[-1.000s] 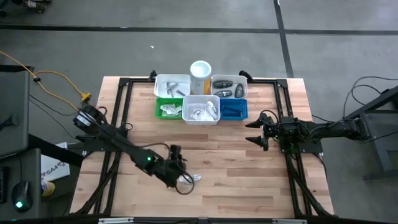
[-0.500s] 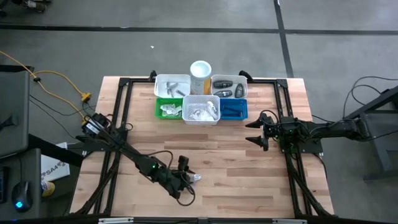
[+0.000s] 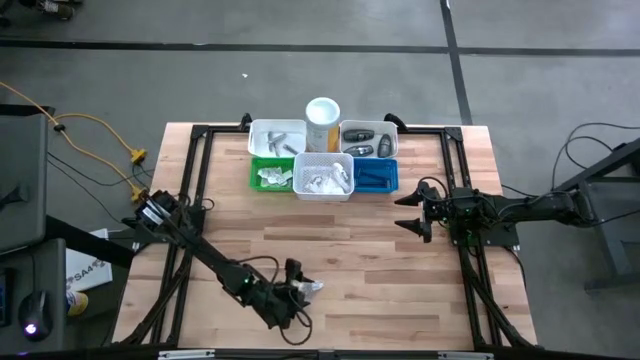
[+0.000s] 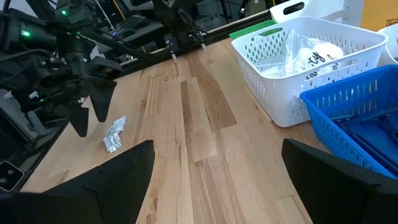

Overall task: Pick & Place Travel size toiletries
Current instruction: Put the white bandage into the green bin

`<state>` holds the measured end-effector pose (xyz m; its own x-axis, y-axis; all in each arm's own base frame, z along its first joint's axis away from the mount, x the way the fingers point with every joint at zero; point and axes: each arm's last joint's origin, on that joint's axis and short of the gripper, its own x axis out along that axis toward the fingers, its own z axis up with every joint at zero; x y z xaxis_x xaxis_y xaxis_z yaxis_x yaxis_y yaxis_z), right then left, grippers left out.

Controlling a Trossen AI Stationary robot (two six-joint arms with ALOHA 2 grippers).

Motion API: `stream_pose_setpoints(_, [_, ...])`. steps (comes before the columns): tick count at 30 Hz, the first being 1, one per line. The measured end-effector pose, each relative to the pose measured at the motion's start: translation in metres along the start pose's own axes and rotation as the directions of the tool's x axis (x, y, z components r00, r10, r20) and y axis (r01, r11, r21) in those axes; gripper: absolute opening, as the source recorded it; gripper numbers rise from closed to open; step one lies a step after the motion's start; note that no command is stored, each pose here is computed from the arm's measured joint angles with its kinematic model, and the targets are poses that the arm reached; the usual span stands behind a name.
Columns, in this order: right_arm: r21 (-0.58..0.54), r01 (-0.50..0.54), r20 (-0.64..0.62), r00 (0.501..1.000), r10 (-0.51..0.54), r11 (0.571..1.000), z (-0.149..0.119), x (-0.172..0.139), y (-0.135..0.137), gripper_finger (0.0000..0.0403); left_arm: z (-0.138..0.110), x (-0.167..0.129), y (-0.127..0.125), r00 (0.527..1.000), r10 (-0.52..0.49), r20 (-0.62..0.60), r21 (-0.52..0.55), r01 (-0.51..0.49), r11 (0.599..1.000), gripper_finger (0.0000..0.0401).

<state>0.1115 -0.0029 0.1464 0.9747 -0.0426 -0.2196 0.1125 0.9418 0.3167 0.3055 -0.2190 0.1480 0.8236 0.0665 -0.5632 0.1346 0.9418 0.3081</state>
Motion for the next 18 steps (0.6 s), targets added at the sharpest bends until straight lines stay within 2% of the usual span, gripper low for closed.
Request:
stream_pose_setpoints(3, [0.000, 0.000, 0.001, 1.000, 0.000, 1.000, 0.000, 0.000, 0.000, 0.0346, -0.005, 0.005, -0.002, 0.999, 0.026, -0.018, -0.023, -0.027, 0.999, 0.0299])
stream_pose_setpoints(13, [0.000, 0.000, 0.000, 1.000, 0.000, 1.000, 0.000, 0.000, 0.000, 0.0346, -0.017, 0.017, -0.007, 0.994, 0.108, -0.026, 0.051, -0.107, 0.993, 0.0298])
stream_pose_setpoints(18, [0.000, 0.000, 0.000, 1.000, 0.000, 1.000, 0.000, 0.000, 0.000, 0.0346, -0.018, 0.017, -0.006, 0.993, 0.109, -0.037, 0.061, -0.107, 0.992, 0.0265])
